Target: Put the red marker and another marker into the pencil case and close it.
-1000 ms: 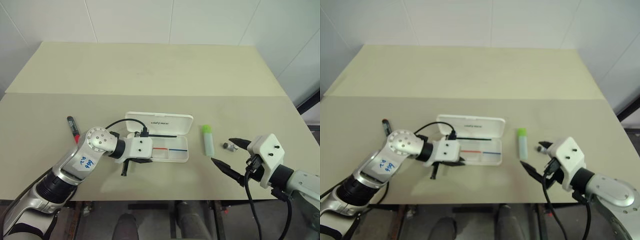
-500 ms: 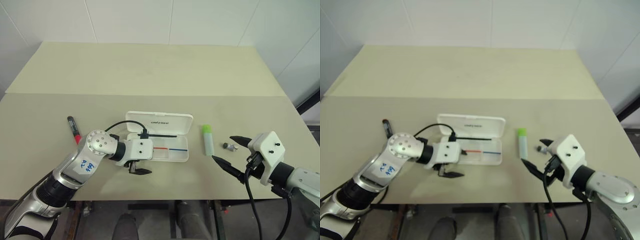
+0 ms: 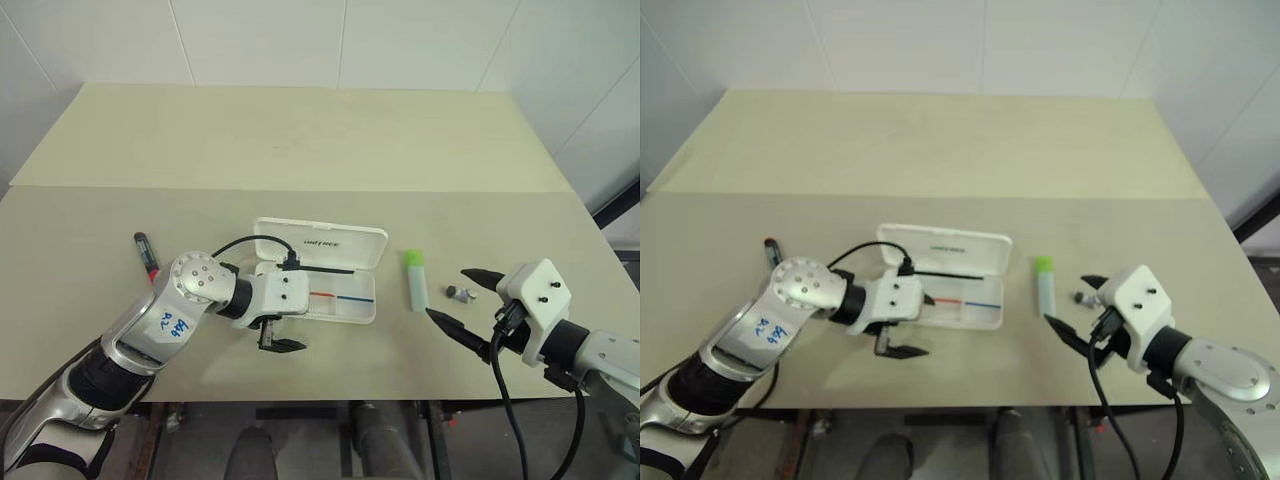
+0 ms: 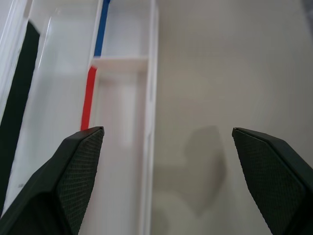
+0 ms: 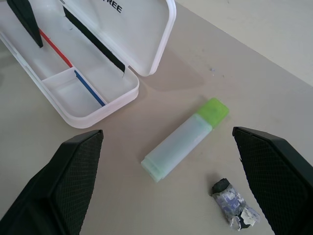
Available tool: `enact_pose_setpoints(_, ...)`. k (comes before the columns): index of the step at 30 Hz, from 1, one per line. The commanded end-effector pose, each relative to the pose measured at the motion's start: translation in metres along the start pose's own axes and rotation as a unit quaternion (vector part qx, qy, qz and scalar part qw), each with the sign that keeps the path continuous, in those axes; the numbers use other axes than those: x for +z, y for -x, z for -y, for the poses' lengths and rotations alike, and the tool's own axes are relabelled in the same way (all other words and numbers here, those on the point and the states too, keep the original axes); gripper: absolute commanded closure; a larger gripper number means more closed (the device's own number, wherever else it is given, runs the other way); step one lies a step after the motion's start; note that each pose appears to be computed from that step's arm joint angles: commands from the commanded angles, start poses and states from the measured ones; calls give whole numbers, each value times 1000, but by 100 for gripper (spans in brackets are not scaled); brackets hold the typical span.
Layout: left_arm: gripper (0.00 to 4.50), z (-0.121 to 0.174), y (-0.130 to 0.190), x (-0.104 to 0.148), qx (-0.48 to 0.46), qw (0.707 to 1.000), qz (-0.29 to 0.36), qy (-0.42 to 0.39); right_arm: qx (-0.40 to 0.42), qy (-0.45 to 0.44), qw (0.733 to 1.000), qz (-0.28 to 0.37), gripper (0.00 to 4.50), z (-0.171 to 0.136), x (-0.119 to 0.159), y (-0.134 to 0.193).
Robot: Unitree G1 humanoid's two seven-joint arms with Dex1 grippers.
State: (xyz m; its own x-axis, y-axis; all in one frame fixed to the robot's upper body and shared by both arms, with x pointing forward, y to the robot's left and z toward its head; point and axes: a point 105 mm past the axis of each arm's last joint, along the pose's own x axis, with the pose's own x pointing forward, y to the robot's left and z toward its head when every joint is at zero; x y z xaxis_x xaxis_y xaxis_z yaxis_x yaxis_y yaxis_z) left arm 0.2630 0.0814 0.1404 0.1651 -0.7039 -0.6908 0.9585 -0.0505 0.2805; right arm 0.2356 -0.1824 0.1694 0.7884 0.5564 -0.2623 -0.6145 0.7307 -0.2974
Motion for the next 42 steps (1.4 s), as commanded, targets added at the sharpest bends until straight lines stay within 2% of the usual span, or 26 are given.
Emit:
enact_pose_setpoints(1,2,-2,14,23,13,999,25,-23,7,19,1000,8,0,1,7,0)
enact_pose_setpoints(6,2,-1,25,40,1,999,46,-19,13,21,1000,6,0,2,7,-1)
enact_pose_setpoints(16,2,-6,44,54,-9,997,80,12,21,25,999,2,0,5,7,-1)
enact_pose_setpoints(26,2,-46,80,89,28,981,190,25,19,27,999,-1,0,9,6,2)
enact_pose_setpoints(29,2,-56,94,104,37,971,236,27,16,29,999,-3,0,9,6,4)
enact_pose_setpoints(36,2,-95,134,140,114,919,376,27,-2,33,999,-6,0,14,7,9)
enact_pose_setpoints(42,2,-110,146,139,154,897,414,10,-26,35,999,-11,0,20,5,15)
